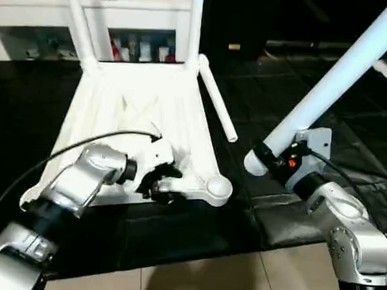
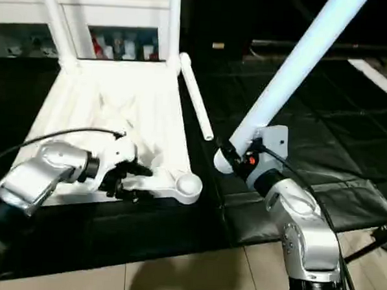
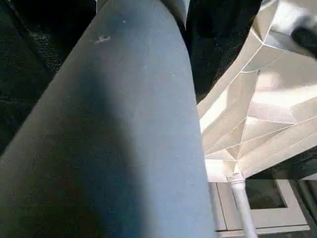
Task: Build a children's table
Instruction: Insert table leg to table base
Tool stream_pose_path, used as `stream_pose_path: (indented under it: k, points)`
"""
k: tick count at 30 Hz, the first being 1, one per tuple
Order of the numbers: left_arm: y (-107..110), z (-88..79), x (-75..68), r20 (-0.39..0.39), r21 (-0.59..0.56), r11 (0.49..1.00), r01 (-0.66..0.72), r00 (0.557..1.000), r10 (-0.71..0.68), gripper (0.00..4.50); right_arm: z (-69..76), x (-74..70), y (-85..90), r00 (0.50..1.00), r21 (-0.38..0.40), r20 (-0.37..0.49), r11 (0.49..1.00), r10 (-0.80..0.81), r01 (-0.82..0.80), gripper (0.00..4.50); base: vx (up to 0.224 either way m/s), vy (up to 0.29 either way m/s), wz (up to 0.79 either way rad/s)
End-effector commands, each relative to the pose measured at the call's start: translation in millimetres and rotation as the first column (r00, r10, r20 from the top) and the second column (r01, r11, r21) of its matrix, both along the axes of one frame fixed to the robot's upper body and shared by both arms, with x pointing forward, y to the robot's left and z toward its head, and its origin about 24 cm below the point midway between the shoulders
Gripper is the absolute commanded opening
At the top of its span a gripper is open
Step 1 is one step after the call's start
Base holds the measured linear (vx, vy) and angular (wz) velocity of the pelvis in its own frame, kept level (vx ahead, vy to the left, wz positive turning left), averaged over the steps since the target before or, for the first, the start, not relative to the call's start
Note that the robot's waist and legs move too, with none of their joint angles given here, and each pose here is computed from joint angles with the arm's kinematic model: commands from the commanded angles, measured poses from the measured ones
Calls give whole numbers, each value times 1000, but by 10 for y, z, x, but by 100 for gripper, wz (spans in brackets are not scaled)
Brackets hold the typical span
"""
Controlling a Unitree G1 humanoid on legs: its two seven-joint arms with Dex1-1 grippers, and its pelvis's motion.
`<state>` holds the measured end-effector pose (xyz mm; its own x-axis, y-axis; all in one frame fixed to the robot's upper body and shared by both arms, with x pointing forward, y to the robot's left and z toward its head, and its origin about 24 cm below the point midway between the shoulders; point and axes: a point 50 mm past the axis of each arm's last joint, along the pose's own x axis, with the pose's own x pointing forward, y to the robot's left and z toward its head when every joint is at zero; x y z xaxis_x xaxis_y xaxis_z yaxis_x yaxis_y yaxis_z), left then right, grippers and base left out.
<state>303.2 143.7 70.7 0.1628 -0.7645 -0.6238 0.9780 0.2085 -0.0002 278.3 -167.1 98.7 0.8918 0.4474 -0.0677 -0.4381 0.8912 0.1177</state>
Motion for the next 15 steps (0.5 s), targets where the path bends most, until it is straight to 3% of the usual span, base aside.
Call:
stream_pose_path:
  k: [1, 15]
  points:
    - [22, 58, 42, 20, 27, 999, 21, 1000, -21, 292, 50, -7, -29, 999, -5, 33, 1000, -1, 1, 192, 0, 0, 0]
    - [42, 70, 133, 27, 26, 1000, 11, 1000, -11, 162, 34, 1, -11, 999, -17, 34, 1000, 3, -3, 192, 0, 0, 0]
